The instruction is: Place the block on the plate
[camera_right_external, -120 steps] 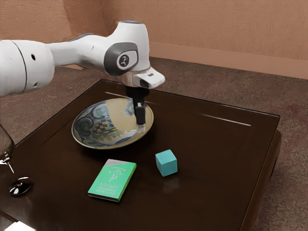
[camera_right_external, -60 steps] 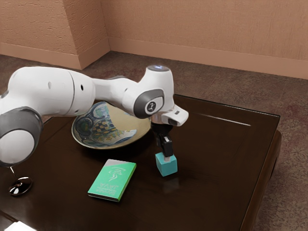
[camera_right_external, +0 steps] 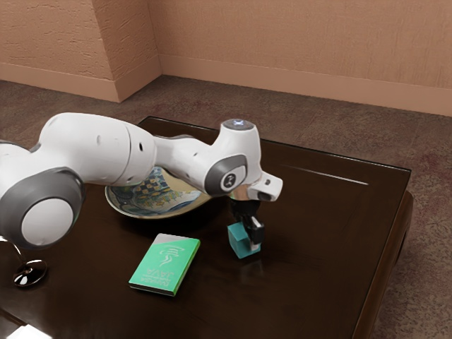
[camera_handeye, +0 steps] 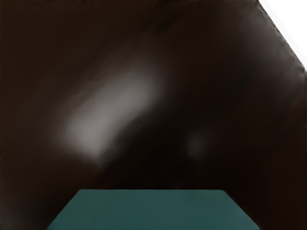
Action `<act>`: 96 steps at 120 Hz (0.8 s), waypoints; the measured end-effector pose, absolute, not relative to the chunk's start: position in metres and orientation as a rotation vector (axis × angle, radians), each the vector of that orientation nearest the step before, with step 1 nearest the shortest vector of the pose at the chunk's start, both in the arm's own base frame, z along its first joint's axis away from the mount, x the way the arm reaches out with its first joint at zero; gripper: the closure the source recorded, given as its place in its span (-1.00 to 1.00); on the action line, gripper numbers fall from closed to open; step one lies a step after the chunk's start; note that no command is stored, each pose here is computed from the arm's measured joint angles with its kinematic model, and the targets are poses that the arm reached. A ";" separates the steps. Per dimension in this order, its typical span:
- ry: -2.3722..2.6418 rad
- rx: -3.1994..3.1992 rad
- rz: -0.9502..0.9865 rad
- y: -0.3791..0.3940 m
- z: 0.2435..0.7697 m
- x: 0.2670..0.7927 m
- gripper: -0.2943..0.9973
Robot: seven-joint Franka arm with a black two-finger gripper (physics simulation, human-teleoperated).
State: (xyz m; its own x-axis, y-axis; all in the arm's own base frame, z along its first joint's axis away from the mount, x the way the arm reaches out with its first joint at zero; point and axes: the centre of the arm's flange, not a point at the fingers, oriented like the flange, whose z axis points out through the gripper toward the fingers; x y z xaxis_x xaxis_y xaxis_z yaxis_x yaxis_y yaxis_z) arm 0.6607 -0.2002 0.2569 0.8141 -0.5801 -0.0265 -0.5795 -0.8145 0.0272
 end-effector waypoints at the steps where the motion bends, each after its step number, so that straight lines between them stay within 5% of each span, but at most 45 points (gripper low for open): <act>1: -0.949 2.976 -0.051 -0.200 0.257 0.661 -0.15; 37: -0.830 3.015 0.034 -0.186 0.316 0.665 -0.06; 78: -0.436 3.100 0.055 -0.034 0.410 0.683 -0.07; 96: -0.240 3.124 0.019 0.048 0.402 0.695 -0.07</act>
